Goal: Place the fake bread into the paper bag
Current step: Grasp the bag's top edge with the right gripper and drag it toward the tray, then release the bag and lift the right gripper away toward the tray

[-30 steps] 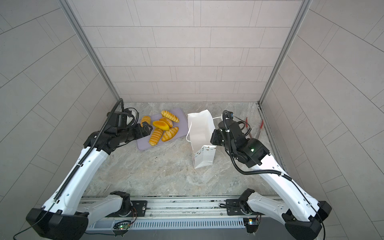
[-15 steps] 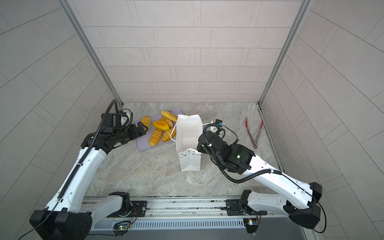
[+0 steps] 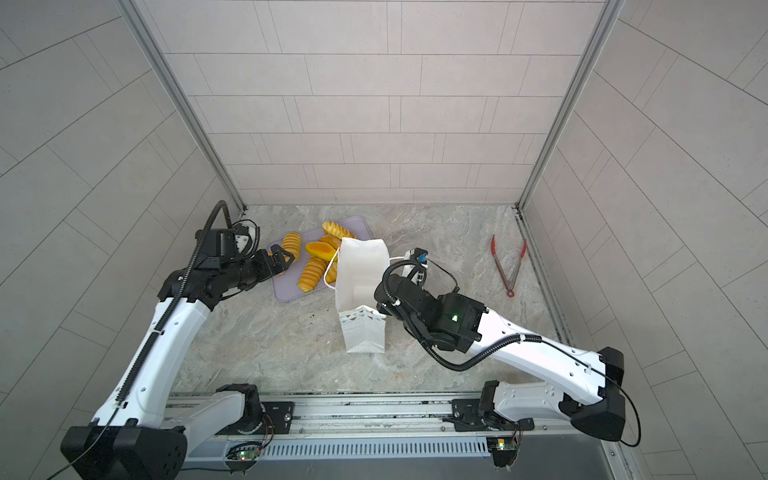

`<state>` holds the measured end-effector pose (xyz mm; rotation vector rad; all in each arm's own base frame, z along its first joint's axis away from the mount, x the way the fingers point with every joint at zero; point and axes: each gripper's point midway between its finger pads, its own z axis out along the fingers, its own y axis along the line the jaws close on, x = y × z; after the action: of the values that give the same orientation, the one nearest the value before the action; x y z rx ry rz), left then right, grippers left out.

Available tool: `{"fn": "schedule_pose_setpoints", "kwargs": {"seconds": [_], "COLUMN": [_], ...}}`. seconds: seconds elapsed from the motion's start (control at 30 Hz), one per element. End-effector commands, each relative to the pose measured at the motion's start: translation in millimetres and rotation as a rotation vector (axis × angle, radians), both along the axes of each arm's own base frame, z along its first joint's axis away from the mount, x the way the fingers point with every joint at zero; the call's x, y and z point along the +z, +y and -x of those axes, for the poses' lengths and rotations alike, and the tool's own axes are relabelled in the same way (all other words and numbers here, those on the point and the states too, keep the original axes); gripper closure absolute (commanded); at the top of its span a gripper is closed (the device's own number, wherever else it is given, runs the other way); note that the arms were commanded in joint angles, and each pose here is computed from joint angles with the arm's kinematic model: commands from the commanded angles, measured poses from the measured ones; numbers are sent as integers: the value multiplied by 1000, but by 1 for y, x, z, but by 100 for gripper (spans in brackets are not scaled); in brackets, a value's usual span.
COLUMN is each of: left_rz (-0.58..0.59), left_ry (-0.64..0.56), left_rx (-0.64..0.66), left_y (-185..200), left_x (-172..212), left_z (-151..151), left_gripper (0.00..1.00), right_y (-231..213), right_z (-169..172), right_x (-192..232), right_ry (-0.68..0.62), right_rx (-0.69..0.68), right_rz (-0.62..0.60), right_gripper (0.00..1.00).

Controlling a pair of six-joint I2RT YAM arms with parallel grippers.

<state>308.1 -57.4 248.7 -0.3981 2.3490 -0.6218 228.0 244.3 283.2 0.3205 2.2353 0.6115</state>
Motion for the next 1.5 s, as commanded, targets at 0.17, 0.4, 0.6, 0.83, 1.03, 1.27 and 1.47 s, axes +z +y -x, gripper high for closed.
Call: {"fn": "schedule_pose_setpoints", "kwargs": {"seconds": [0.17, 0.4, 0.6, 0.83, 1.03, 1.27, 1.47], "left_rz": [14, 30, 46, 59, 60, 65, 45], "left_ry": [-17, -24, -34, -31, -17, 7, 20], "left_rx": [-2, -1, -5, 6, 24, 39, 48], "left_y": [0, -1, -4, -3, -2, -1, 1], "left_x": [2, 8, 18, 22, 20, 16, 17], "left_z": [2, 1, -2, -6, -10, -16, -16], "left_gripper": [3, 3, 3, 3, 3, 3, 4], "right_y": [1, -6, -13, -15, -45, -66, -104], "right_z": [-1, 1, 5, 13, 8, -54, -127], "right_x": [7, 14, 38, 74, 119, 122, 86], "right_ry": [-19, -44, -118, -226, -285, -102, 115], "right_rx": [-42, -11, 67, 212, 220, 228, 75], "right_rz": [-64, -22, 37, 114, 308, 297, -8], "right_gripper": [67, 7, 1, 2, 19, 14, 0]}}
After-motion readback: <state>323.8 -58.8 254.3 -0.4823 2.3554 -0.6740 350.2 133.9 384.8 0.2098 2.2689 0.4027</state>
